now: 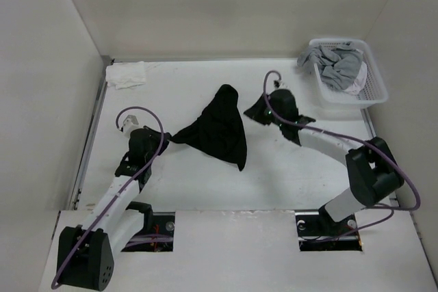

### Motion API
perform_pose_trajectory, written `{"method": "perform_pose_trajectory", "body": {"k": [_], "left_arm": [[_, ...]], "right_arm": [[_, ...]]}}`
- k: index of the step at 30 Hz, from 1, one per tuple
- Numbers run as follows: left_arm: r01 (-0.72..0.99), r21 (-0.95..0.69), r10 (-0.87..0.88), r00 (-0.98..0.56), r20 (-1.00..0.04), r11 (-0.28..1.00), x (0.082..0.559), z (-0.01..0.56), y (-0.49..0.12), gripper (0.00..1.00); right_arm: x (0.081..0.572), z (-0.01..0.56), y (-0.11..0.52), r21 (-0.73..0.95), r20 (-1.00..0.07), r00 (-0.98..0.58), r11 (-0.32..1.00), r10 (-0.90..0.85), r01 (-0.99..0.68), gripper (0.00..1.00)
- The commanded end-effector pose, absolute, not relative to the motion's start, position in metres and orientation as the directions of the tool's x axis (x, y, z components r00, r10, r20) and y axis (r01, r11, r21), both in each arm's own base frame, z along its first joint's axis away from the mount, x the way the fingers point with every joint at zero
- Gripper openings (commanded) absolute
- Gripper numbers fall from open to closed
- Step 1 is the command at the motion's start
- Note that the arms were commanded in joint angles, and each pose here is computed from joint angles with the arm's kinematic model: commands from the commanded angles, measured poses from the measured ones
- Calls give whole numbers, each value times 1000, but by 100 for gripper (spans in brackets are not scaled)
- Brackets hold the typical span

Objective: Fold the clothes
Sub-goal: Flatten the tank top out

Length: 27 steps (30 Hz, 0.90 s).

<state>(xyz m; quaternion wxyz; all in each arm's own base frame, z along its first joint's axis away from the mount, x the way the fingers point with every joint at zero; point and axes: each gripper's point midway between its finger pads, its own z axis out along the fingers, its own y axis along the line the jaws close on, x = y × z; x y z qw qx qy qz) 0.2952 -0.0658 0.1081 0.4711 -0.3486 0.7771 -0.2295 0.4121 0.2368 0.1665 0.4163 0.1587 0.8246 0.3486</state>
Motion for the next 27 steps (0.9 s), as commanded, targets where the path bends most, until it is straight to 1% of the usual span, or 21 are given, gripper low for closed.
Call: {"method": "perform_pose_trajectory", "body": {"k": [1, 2, 3, 4, 5, 6, 7, 9, 13, 17, 18, 19, 20, 22, 23, 25, 27], "left_arm": [[-222, -765, -792, -276, -545, 604, 312, 135, -72, 1], [-217, -770, -795, -274, -541, 599, 314, 135, -72, 1], [-216, -773, -797, -274, -538, 596, 315, 135, -72, 1], [-210, -777, -798, -276, -536, 594, 316, 137, -73, 2], [-206, -778, -798, -278, -534, 593, 317, 139, -74, 2], [-200, -780, -797, -282, -534, 594, 316, 140, -75, 2], [-191, -783, -797, -279, -535, 592, 316, 143, -75, 2], [-184, -786, -799, -275, -535, 590, 314, 145, -76, 2], [-168, -787, -794, -282, -538, 593, 313, 148, -80, 2], [-169, -788, -796, -278, -538, 592, 311, 147, -79, 2], [-168, -788, -795, -281, -537, 592, 311, 147, -81, 2], [-168, -788, -794, -285, -537, 593, 312, 147, -81, 2], [-162, -789, -794, -288, -536, 592, 312, 149, -83, 2], [-145, -798, -799, -274, -535, 585, 313, 158, -83, 2], [-134, -806, -805, -263, -533, 577, 315, 165, -84, 2], [-98, -820, -811, -254, -527, 564, 318, 185, -90, 2], [-60, -837, -821, -249, -514, 543, 322, 205, -97, 2]], "right_arm": [[350, 122, 261, 604, -628, -685, 786, 370, -129, 19], [326, 101, 266, 581, -610, -724, 803, 323, -132, 16], [311, 90, 268, 568, -601, -742, 812, 298, -133, 16], [295, 80, 270, 553, -596, -753, 823, 279, -132, 20], [284, 74, 268, 537, -598, -752, 835, 277, -120, 30], [274, 70, 265, 524, -607, -742, 845, 285, -104, 42], [267, 68, 261, 519, -612, -732, 851, 300, -84, 50], [256, 67, 258, 526, -612, -720, 849, 329, -59, 56], [240, 61, 259, 539, -585, -731, 842, 352, -25, 59], [238, 43, 270, 535, -553, -764, 845, 332, -20, 60], [239, 40, 276, 539, -546, -773, 842, 323, -29, 58], [240, 38, 283, 550, -537, -781, 835, 319, -37, 54], [240, 37, 290, 563, -525, -791, 825, 314, -47, 43], [251, 42, 290, 562, -544, -774, 826, 323, -50, 14], [259, 51, 284, 551, -573, -747, 833, 336, -48, 6], [266, 77, 270, 517, -633, -698, 854, 334, -60, 3], [272, 119, 245, 442, -720, -624, 894, 303, -76, 2]]}}
